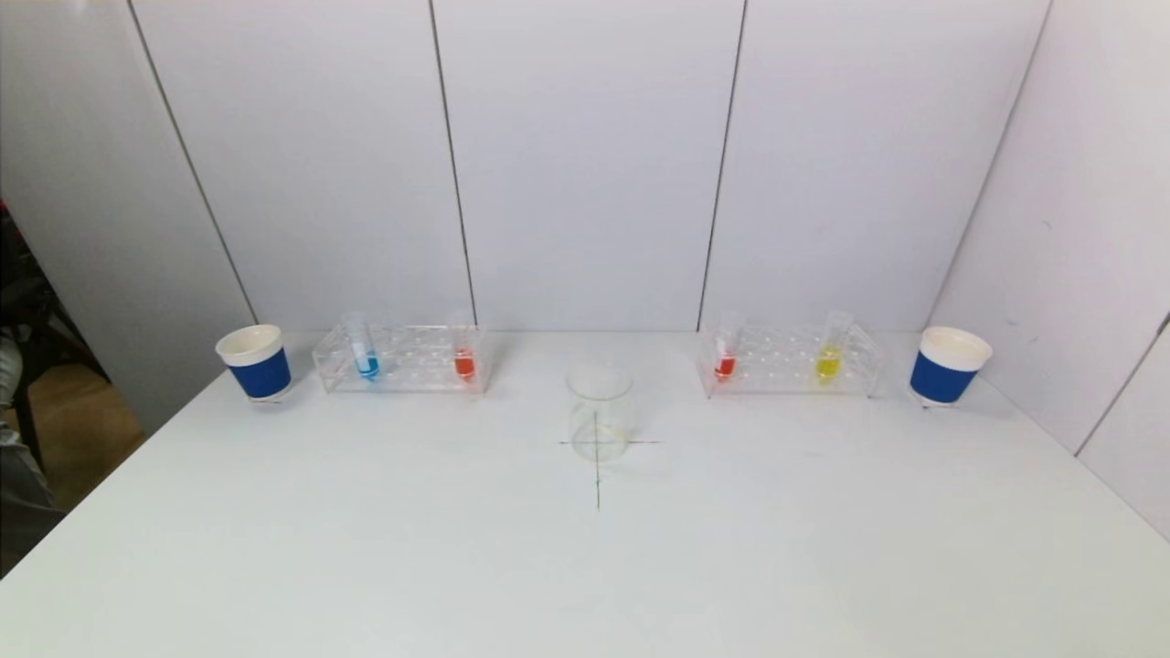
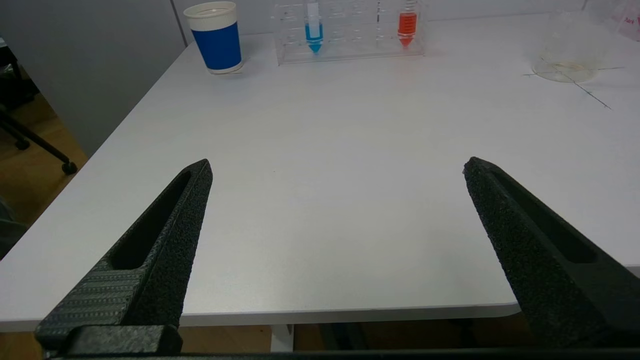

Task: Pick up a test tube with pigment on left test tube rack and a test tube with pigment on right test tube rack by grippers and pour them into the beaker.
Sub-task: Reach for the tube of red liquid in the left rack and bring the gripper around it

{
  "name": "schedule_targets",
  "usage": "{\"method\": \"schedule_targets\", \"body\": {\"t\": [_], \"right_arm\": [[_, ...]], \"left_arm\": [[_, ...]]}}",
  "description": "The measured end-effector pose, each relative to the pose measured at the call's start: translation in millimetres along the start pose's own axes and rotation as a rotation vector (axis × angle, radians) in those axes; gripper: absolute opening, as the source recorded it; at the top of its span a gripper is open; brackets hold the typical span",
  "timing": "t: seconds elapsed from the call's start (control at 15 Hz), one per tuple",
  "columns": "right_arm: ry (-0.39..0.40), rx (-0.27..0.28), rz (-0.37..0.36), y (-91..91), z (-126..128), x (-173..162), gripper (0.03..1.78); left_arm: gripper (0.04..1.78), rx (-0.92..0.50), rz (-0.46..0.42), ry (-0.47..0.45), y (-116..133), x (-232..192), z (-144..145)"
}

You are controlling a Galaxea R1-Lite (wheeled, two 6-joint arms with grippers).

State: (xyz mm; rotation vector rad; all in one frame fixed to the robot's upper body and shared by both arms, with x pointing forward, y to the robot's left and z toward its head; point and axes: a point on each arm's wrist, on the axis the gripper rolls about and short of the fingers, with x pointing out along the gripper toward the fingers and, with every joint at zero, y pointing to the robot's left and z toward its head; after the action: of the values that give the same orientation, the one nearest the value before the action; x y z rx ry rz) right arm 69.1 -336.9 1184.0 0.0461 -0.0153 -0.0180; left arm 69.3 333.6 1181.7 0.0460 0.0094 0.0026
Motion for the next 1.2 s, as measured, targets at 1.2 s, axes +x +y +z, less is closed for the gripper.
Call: {"method": "schedule_targets", "body": {"t": [1.2], "right_arm": [[0.000, 0.000, 0.000, 0.0, 0.0, 0.0, 1.77]], "left_arm": [[1.76, 0.015, -0.002, -0.009, 0.1, -1.4, 4.1]]}}
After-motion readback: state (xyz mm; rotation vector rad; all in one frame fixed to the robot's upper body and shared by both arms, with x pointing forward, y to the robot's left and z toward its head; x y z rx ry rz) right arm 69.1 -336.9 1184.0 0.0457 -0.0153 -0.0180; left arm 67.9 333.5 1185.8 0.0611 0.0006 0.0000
